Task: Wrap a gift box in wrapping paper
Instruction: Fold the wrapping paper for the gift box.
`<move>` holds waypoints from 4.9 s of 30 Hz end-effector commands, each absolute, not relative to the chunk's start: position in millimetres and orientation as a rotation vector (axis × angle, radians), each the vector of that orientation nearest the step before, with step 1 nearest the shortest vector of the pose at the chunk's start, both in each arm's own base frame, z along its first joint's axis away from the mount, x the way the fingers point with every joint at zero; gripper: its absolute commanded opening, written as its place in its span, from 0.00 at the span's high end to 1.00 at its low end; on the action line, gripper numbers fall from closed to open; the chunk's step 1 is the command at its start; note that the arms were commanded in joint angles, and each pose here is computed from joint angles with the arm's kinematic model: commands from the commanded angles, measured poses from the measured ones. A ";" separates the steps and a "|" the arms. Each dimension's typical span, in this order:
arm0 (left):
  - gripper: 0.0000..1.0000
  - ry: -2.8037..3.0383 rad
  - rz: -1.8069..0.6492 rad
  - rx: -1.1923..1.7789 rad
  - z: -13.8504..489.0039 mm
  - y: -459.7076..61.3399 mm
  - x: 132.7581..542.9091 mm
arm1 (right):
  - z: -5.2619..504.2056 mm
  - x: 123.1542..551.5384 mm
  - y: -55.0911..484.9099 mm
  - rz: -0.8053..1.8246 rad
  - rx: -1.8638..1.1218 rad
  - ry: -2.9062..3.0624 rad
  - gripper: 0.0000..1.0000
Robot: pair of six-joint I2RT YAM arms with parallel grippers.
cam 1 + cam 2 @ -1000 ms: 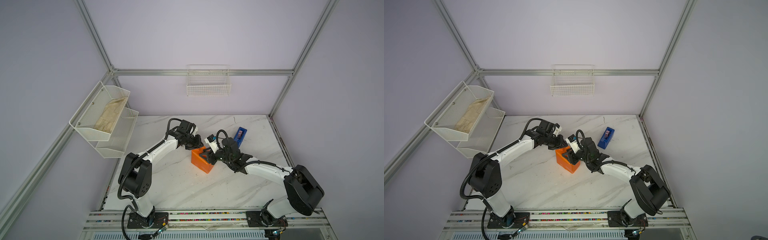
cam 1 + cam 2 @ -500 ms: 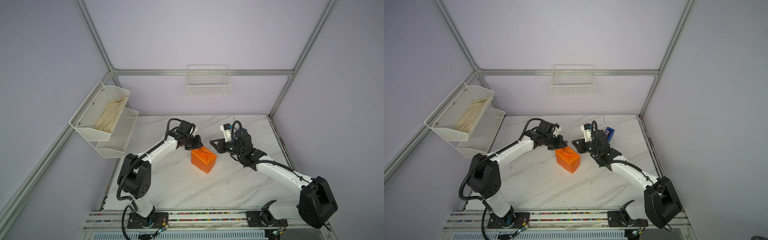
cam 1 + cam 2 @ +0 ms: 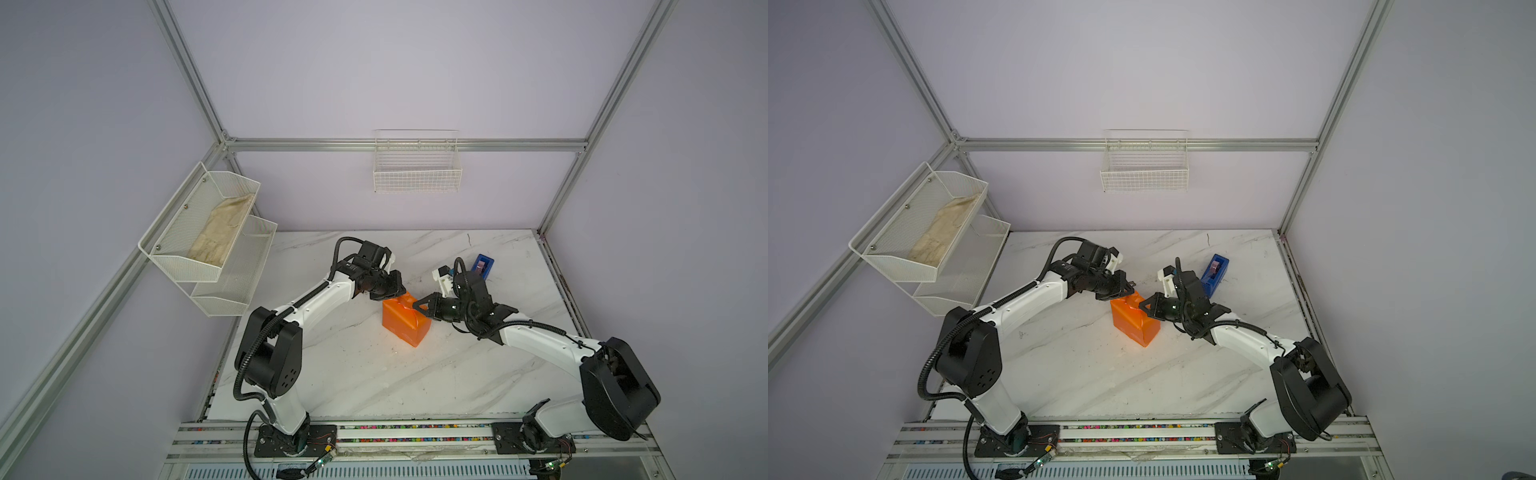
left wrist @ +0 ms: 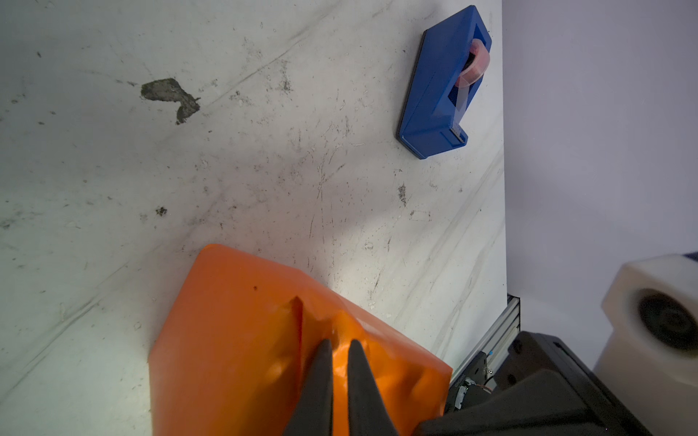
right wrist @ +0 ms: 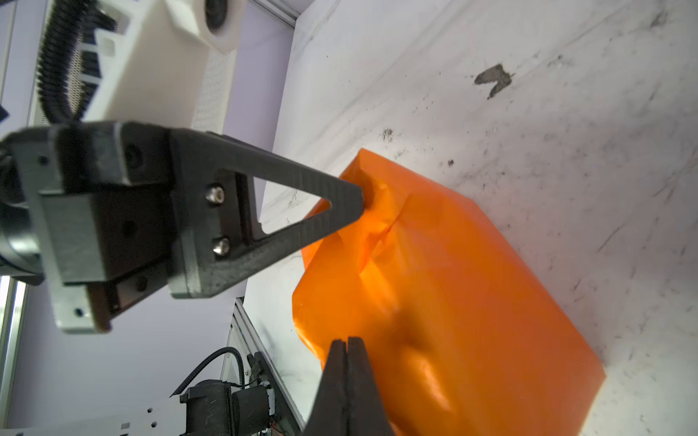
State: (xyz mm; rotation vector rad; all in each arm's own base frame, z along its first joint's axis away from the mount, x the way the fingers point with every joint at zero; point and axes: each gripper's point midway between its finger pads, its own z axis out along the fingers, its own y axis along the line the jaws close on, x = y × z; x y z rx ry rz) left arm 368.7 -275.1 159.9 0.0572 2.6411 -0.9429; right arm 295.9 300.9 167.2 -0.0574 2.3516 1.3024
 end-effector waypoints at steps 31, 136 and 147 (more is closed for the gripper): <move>0.52 2.574 -0.722 0.356 215.7 -256.0 365.3 | 113.4 272.9 327.8 1.225 -0.182 2.558 1.00; 0.54 2.859 -0.882 0.221 106.2 -210.0 301.8 | 162.6 307.1 346.6 1.124 0.135 2.573 0.86; 0.35 2.605 -0.671 0.632 188.7 -213.5 356.2 | 135.6 292.5 335.9 1.078 0.107 2.637 0.95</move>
